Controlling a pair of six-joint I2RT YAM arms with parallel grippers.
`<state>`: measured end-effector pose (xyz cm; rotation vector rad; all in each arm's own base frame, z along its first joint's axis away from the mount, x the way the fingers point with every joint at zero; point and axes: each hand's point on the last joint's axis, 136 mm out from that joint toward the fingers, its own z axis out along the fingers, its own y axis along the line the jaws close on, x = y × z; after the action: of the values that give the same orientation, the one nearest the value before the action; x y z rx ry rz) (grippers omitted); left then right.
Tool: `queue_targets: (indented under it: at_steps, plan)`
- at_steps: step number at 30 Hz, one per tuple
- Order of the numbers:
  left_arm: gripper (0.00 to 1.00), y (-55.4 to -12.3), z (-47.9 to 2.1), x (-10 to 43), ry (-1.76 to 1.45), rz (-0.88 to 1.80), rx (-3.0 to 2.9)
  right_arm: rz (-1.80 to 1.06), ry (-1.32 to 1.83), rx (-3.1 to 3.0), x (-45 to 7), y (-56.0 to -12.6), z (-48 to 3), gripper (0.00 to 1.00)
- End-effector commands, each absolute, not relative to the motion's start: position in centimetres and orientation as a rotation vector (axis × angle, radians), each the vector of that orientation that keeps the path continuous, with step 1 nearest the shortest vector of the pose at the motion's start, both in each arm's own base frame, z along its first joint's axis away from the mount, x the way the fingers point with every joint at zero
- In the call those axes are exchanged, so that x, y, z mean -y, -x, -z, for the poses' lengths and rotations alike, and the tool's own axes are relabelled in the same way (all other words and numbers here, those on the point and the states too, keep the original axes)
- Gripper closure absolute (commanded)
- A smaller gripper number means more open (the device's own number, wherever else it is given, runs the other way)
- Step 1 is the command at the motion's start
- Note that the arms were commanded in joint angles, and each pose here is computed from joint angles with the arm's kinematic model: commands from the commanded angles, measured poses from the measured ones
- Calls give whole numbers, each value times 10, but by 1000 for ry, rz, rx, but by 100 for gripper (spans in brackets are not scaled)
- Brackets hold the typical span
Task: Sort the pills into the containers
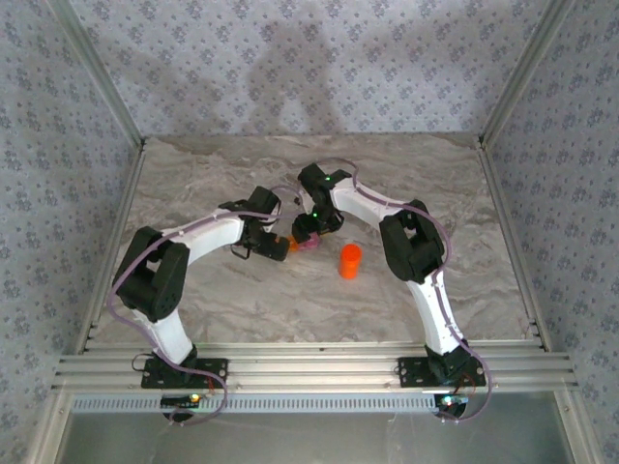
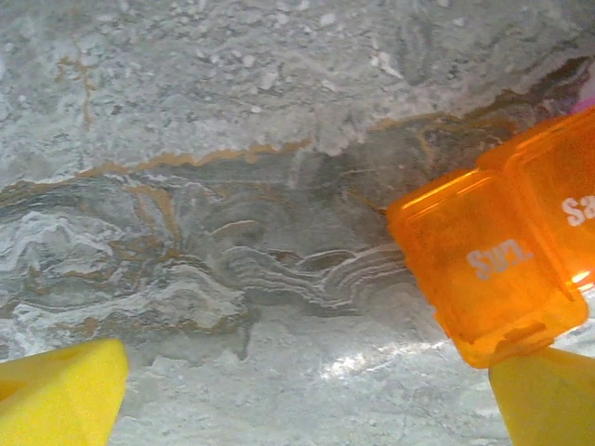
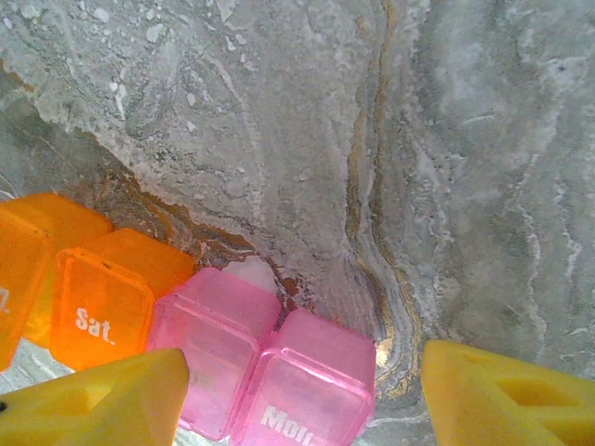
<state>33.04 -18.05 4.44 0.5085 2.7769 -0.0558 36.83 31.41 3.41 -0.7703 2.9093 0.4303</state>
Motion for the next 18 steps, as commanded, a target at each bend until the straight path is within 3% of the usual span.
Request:
queue_targets:
  at_steps: [1, 18]
  plan:
    - [1, -346, -60, 181, -437, 89, -2738, -338, 832, -3016, -300, -343, -6, 31]
    - [1, -373, -71, 187, -352, 148, -2712, -345, 850, -3024, -300, -340, -2, 31]
